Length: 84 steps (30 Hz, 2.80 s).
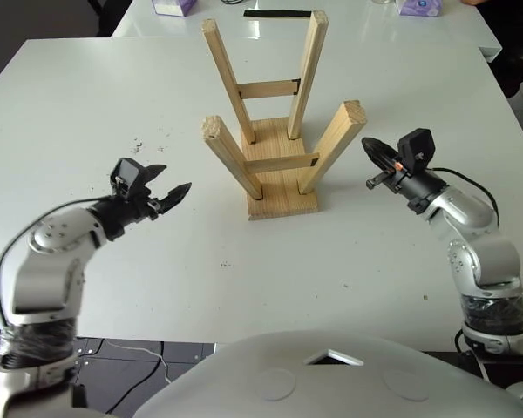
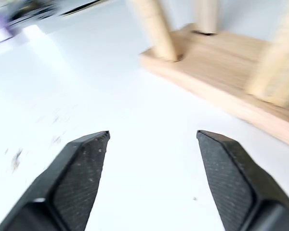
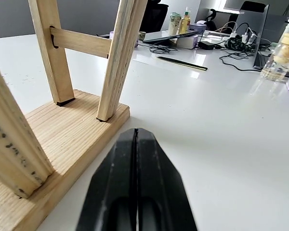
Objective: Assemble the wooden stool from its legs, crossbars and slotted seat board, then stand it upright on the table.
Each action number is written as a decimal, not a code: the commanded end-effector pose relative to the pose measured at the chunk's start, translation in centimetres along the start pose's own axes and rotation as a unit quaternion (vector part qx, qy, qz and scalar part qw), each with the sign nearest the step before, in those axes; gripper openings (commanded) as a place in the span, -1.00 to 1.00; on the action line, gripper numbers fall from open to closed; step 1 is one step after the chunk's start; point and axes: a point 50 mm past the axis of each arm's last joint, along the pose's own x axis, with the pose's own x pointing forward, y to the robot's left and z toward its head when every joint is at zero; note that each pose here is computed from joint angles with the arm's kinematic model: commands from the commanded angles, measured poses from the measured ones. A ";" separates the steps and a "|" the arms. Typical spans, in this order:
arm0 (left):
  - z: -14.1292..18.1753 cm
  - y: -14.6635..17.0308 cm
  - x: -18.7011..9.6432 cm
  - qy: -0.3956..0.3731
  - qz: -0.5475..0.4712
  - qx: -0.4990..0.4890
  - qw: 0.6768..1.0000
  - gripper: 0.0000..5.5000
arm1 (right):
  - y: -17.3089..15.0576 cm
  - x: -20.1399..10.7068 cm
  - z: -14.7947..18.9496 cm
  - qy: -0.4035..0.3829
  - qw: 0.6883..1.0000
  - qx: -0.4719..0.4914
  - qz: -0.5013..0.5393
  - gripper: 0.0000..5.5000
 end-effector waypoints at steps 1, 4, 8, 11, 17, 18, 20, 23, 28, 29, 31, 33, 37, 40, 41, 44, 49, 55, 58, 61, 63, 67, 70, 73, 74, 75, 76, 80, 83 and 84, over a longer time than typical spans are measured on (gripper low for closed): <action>2.5 -5.6 1.8 -0.113 0.142 -0.138 0.974 -0.04 | 2.5 -0.1 2.2 -0.049 0.995 -0.025 -0.083 -1.00; 4.8 -8.1 2.4 -0.162 0.161 -0.171 0.958 -0.22 | 4.4 0.4 3.4 -0.069 0.991 -0.046 -0.103 -1.00; 5.8 -10.1 2.1 -0.156 0.161 -0.151 0.963 -0.44 | 6.3 1.2 4.3 -0.078 0.988 -0.059 -0.122 -1.00; 6.3 -11.0 2.1 -0.153 0.136 -0.125 0.971 -0.60 | 7.4 1.6 4.6 -0.081 0.985 -0.079 -0.129 -1.00; 6.8 -11.1 2.7 -0.151 0.129 -0.095 0.976 -0.98 | 8.0 1.9 4.7 -0.078 0.983 -0.108 -0.129 -1.00; 6.9 -10.8 2.8 -0.154 0.136 -0.091 0.975 -0.99 | 7.9 2.0 4.7 -0.079 0.982 -0.111 -0.131 -1.00; 6.8 -9.8 2.7 -0.156 0.169 -0.085 0.969 -0.99 | 7.1 1.9 4.5 -0.075 0.977 -0.120 -0.161 -1.00; 5.8 -7.2 1.4 -0.142 0.277 -0.085 0.947 -0.99 | 3.7 0.7 3.8 -0.046 0.953 -0.150 -0.259 -1.00; 4.5 -6.4 -1.2 -0.110 0.334 -0.064 0.934 -0.99 | 1.7 -1.1 3.8 -0.029 0.936 -0.166 -0.310 -1.00; 4.1 -6.7 -1.4 -0.101 0.332 -0.068 0.935 -0.99 | 2.1 -1.1 3.8 -0.028 0.939 -0.163 -0.302 -1.00; 4.1 -8.2 -0.8 -0.098 0.296 -0.082 0.947 -0.99 | 3.7 -0.4 4.0 -0.034 0.953 -0.150 -0.260 -1.00; 6.0 -12.2 1.3 -0.136 0.140 -0.078 0.978 -0.99 | 7.6 1.1 4.9 -0.071 0.979 -0.137 -0.130 -1.00; 8.1 -18.1 3.4 -0.169 -0.065 -0.023 0.983 -0.99 | 14.5 1.9 6.3 -0.129 0.971 -0.190 0.072 -1.00; 7.9 -17.9 3.5 -0.162 -0.056 -0.023 0.985 -0.99 | 14.3 1.9 5.4 -0.107 0.967 -0.218 0.077 -1.00; 7.8 -17.6 3.3 -0.161 -0.050 -0.022 0.985 -0.99 | 13.8 1.9 5.1 -0.098 0.968 -0.223 0.067 -1.00; 7.1 -16.5 3.0 -0.146 -0.002 -0.018 0.989 -0.99 | 13.1 1.9 4.8 -0.086 0.968 -0.229 0.054 -1.00; 5.0 -11.0 2.2 -0.101 0.176 0.001 0.979 -0.99 | 8.7 1.2 4.3 -0.062 0.982 -0.178 -0.035 -1.00; 5.7 -1.9 0.6 -0.131 0.307 -0.138 0.932 -0.99 | -0.5 1.4 6.8 -0.090 0.991 -0.006 -0.101 -1.00; 12.2 -1.8 1.6 -0.267 0.156 -0.193 0.931 -0.99 | -1.0 2.7 11.8 -0.168 0.984 0.062 0.013 -1.00; 18.7 -4.2 0.5 -0.364 -0.062 -0.221 0.903 -0.99 | 1.5 1.6 16.2 -0.227 0.948 0.074 0.209 -1.00; 19.9 -4.6 -0.1 -0.367 -0.124 -0.210 0.898 -0.99 | 2.5 0.9 16.8 -0.228 0.930 0.071 0.280 -1.00; 19.1 -3.8 0.2 -0.307 -0.155 -0.175 0.923 -0.99 | 3.6 1.4 15.2 -0.174 0.935 0.056 0.303 -1.00; 19.0 -4.1 0.0 -0.284 -0.204 -0.174 0.921 -0.99 | 4.6 1.7 14.8 -0.163 0.934 0.060 0.312 -1.00; 19.2 -4.5 -0.4 -0.272 -0.236 -0.164 0.918 -0.99 | 4.7 2.0 15.3 -0.179 0.935 0.064 0.299 -1.00; 19.2 -4.5 -0.6 -0.270 -0.238 -0.159 0.919 -0.99 | 4.6 2.0 15.9 -0.194 0.933 0.066 0.295 -1.00; 19.4 -4.5 -0.8 -0.275 -0.235 -0.155 0.919 -0.99 | 4.5 1.9 16.4 -0.208 0.931 0.068 0.291 -1.00; 19.8 -4.2 -1.2 -0.286 -0.231 -0.152 0.918 -0.99 | 4.4 1.8 17.1 -0.221 0.928 0.071 0.292 -1.00; 21.2 -3.7 -2.0 -0.314 -0.223 -0.159 0.909 -0.99 | 4.4 1.3 18.3 -0.247 0.918 0.078 0.299 -1.00; 19.7 -4.5 -0.4 -0.276 -0.226 -0.184 0.916 -0.99 | 4.7 1.7 16.6 -0.208 0.930 0.058 0.298 -1.00; 18.7 -4.9 0.6 -0.253 -0.229 -0.199 0.919 -0.99 | 4.8 2.1 15.4 -0.183 0.937 0.050 0.294 -1.00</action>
